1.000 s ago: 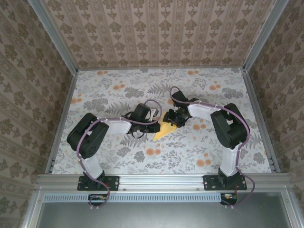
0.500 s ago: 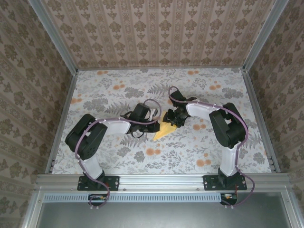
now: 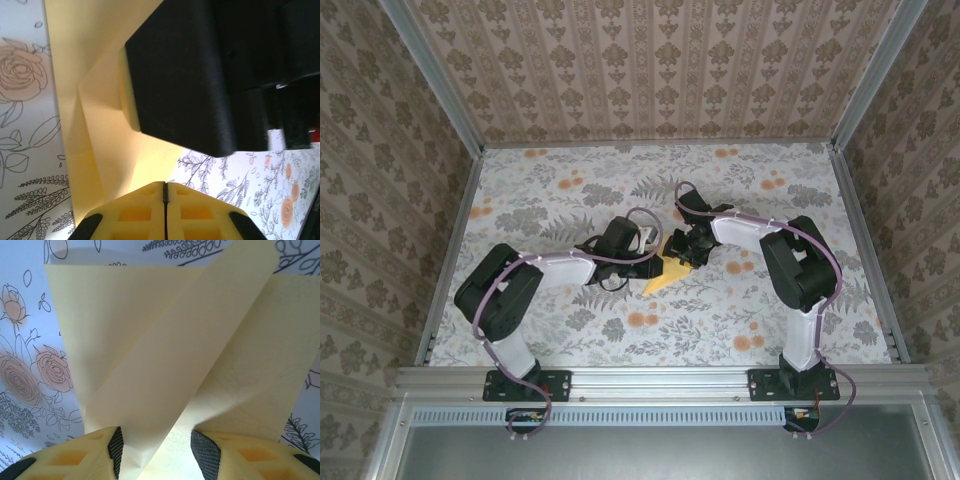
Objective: Fold a paper plane with a square sheet of paper (pick it up from the middle)
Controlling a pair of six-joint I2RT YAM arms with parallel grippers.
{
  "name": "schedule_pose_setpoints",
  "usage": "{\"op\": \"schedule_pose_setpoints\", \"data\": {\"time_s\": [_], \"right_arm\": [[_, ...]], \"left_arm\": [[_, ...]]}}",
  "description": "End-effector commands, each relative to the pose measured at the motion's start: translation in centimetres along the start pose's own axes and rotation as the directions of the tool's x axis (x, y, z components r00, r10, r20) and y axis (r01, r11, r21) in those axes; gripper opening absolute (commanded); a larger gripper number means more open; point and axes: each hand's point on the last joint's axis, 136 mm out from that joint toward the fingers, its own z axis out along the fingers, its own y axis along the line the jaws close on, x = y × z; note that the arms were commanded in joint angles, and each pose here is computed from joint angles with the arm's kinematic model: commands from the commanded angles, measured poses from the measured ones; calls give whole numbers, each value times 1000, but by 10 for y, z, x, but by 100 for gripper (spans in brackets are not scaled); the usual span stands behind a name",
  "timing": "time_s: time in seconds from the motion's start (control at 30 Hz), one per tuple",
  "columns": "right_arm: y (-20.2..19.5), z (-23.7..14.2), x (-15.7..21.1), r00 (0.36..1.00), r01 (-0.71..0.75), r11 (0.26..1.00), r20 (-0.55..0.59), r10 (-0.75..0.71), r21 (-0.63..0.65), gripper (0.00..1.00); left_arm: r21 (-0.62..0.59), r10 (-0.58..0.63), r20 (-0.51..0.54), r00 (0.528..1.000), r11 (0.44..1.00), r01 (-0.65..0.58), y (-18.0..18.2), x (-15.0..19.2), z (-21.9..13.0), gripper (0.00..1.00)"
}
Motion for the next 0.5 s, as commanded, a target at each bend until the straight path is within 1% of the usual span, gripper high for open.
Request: {"op": "schedule_pose_setpoints", "data": {"time_s": [0.0,0.27,0.47], "right_arm": [[-90,56,38,991,-37,951,-108,73,308,50],[-90,57,39,991,-37,952,-114,75,305,51],[-84,56,39,991,-18,960,-119,54,279,52]], "left_arm": [[11,-16,-22,1000,1000,16,-1,2,6,7],[-55,-28,-44,999,998,25,15,8,10,6],[-91,-35,-56,998,995,30,24,11,11,4]]}}
